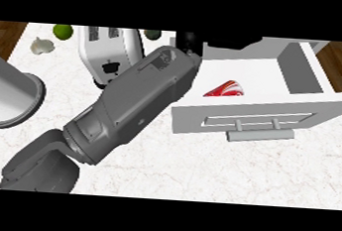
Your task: Pick up the can, place it into the drawer and close the drawer
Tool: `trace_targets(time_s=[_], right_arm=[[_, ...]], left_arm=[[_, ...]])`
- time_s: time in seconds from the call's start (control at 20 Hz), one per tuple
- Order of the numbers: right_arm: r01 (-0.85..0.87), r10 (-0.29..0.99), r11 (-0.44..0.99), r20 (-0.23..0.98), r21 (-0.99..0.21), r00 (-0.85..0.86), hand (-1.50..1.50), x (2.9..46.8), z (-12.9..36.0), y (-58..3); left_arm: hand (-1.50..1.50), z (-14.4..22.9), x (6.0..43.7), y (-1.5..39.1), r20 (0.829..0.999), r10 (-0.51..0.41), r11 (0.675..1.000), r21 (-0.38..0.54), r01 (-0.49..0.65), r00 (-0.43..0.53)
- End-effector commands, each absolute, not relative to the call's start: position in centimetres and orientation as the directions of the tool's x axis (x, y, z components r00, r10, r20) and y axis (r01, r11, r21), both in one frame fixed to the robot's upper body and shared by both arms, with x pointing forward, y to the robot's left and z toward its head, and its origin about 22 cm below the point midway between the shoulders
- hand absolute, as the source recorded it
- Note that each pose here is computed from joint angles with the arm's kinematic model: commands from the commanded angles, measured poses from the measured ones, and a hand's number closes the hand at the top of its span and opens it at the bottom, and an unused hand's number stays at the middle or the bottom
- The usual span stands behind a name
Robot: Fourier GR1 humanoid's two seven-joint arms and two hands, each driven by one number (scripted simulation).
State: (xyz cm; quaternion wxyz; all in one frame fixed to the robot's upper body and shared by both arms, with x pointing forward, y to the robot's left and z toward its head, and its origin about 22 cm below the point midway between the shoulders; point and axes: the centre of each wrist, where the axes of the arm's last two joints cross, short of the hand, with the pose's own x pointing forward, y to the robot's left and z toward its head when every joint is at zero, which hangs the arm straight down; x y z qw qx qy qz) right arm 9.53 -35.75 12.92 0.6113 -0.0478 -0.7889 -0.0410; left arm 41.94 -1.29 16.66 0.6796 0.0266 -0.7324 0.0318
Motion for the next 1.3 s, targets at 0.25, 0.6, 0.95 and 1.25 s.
trace_targets(time_s=[0.25, 0.6, 0.95, 1.25], right_arm=[[0.158, 0.226, 0.971, 0.913, -0.181, -0.339, -1.5, 9.0, 15.4, -35.7], [0.124, 0.386, 0.92, 0.8, -0.372, -0.459, -1.5, 10.5, 18.1, -33.4], [0.136, 0.511, 0.848, 0.719, -0.513, -0.471, -1.5, 13.5, 17.9, -30.4], [0.158, 0.629, 0.754, 0.633, -0.637, -0.452, -1.5, 17.4, 19.0, -28.3]], left_arm=[[-1.5, 17.1, 42.3, -1.1, 0.995, 0.05, 0.996, -0.056, -0.073, -0.091], [-1.5, 18.5, 41.7, -2.2, 0.984, 0.073, 0.995, -0.084, -0.058, -0.163], [-1.5, 19.1, 41.4, -2.7, 0.974, 0.089, 0.992, -0.105, -0.066, -0.209], [-1.5, 19.7, 41.7, -2.6, 0.98, 0.12, 0.989, -0.132, -0.063, -0.159]])
